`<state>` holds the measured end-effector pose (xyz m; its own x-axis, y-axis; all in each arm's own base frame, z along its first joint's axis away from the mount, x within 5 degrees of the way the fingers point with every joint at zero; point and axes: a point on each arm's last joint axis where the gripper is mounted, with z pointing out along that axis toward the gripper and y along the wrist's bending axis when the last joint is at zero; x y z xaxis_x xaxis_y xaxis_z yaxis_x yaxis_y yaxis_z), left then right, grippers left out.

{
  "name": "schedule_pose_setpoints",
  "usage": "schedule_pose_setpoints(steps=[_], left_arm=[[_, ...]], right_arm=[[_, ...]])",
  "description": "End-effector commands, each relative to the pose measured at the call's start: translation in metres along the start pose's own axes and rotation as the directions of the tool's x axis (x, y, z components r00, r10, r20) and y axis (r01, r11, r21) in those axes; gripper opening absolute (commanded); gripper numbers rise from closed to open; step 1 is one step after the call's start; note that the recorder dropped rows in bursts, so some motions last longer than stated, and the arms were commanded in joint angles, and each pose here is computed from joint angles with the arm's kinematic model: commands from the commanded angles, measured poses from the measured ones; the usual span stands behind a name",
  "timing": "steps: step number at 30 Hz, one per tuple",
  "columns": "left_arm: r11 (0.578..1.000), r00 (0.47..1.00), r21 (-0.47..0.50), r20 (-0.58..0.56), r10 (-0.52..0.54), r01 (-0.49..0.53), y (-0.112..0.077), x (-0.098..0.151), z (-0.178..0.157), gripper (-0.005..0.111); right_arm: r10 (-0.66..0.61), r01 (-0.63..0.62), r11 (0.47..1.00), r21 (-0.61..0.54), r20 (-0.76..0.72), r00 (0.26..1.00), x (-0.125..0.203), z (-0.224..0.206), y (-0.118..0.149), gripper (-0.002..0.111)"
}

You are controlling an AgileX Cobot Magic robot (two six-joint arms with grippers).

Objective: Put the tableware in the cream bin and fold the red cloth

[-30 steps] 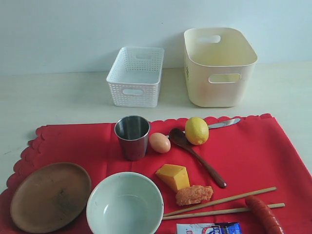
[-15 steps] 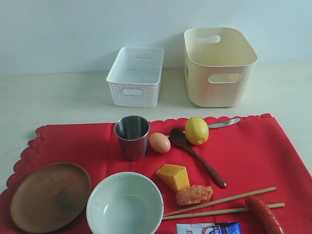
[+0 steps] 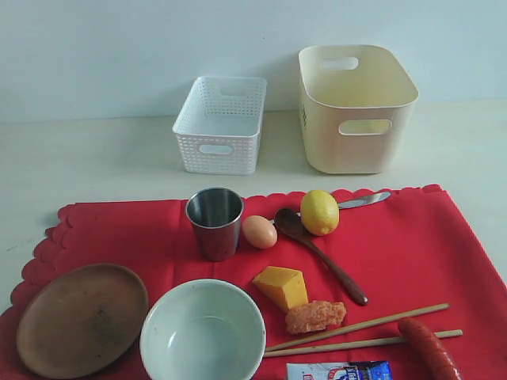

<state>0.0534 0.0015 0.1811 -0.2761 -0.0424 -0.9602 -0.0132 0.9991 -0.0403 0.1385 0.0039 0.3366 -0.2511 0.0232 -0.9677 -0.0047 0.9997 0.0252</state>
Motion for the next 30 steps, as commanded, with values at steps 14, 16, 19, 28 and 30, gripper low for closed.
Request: schedule_pose_setpoints(steps=[14,16,19,28,30], left_arm=[[1.0,1.0,-0.003,0.013,-0.005,0.005,0.0,0.0,0.0,0.0],[1.0,1.0,-0.003,0.013,-0.005,0.005,0.0,0.0,0.0,0.0],[1.0,1.0,-0.003,0.013,-0.005,0.005,0.0,0.0,0.0,0.0],[1.0,1.0,-0.003,0.013,-0.005,0.005,0.0,0.0,0.0,0.0],[1.0,1.0,-0.003,0.013,-0.005,0.005,0.0,0.0,0.0,0.0]], right_arm=[[0.04,-0.039,0.999,-0.018,0.023,0.999,-0.004,0.003,0.002,0.0],[0.1,-0.101,0.995,-0.028,-0.031,0.995,0.0,0.009,0.003,0.0],[0.128,-0.133,0.991,-0.032,-0.128,0.984,0.009,0.024,0.006,0.0],[0.043,-0.151,0.958,-0.245,-0.395,0.918,0.028,0.077,0.03,0.0],[0.02,-0.16,0.943,-0.29,-0.432,0.901,0.031,0.086,0.035,0.0]])
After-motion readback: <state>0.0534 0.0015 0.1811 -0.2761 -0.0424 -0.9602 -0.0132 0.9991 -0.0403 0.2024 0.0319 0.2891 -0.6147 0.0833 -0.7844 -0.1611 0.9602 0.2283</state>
